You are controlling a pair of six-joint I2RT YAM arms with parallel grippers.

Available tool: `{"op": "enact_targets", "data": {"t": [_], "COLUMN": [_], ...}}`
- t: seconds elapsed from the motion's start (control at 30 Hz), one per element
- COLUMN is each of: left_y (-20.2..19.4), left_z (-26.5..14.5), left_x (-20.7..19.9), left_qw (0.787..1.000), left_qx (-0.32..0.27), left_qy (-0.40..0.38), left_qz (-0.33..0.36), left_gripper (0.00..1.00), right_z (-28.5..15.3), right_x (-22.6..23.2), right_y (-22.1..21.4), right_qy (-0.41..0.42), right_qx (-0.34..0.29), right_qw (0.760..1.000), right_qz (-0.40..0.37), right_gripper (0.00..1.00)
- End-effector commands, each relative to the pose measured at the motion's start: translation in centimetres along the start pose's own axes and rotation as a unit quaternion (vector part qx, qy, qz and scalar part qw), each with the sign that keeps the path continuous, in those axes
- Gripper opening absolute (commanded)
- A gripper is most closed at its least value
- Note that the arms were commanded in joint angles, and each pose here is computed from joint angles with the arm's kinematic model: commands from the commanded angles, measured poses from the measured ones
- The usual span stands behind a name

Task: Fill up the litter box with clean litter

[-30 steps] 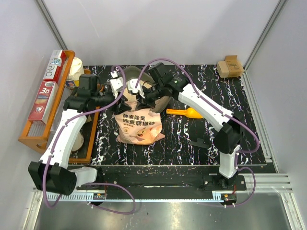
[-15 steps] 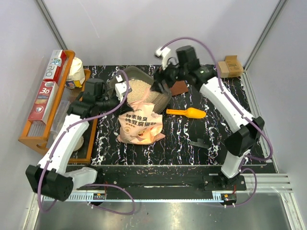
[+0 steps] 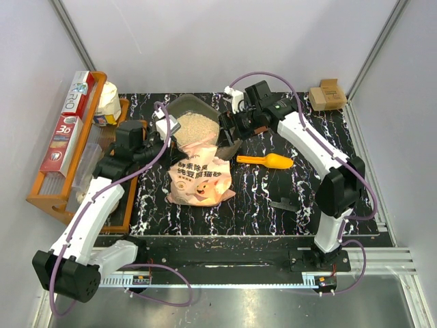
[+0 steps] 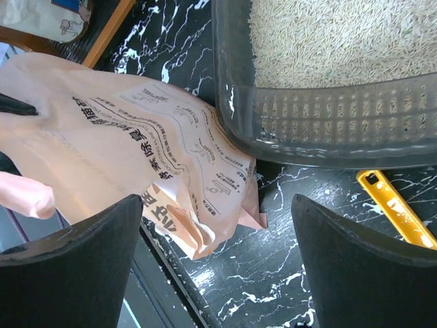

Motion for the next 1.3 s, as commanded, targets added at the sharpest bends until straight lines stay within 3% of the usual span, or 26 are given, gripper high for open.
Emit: {"op": "enact_targets", "data": {"t": [0.0,0.4,0.6,0.8,0.9,1.03,1.27], "left_y": [4.8,5.0,4.5,4.7,4.8,4.8,4.5], "left_z": [-1.1,-1.6,-1.7,-1.7,-1.7,-1.7,-1.8], "left_x": [-0.1,-0.9,-1.3,-1.4,-1.5,-1.3,-0.9], "left_qw": [0.994,0.992,0.993,0.992,0.992,0.992,0.992], "left_qx": [-0.106,-0.121,-0.121,-0.127,-0.128,-0.128,-0.12], "left_qy": [0.022,0.013,0.011,0.009,0.008,0.023,0.041], "left_qz": [0.028,0.015,0.012,0.01,0.009,0.005,0.013], "left_gripper": [0.0,0.0,0.0,0.0,0.0,0.0,0.0], "right_z": [-0.5,0.7,0.9,2.6,4.4,5.5,-0.3], "right_x": [1.5,0.9,1.1,0.7,1.3,-0.3,-1.6], "right_y": [-0.2,-2.3,-2.8,-4.1,-4.3,-4.3,-3.0], "right_qy": [0.031,0.041,0.058,0.019,-0.023,-0.169,-0.329], "right_qx": [0.009,0.038,0.046,0.071,0.074,0.052,-0.024], "right_qw": [0.999,0.998,0.997,0.997,0.997,0.984,0.944], "right_qz": [0.006,0.018,0.023,0.026,0.002,0.001,0.023], "right_gripper": [0.95,0.9,0.9,0.95,1.0,1.0,1.0]}}
Point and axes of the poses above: each gripper's point midway between its finger pads, its own z axis out along the fingers, its own x axis along the line the jaws close on, y = z × x, the point moved 5 cm from there along -z, back along the fingers, and after that the axes turned 5 degrees about z, right-handed, at the moved point
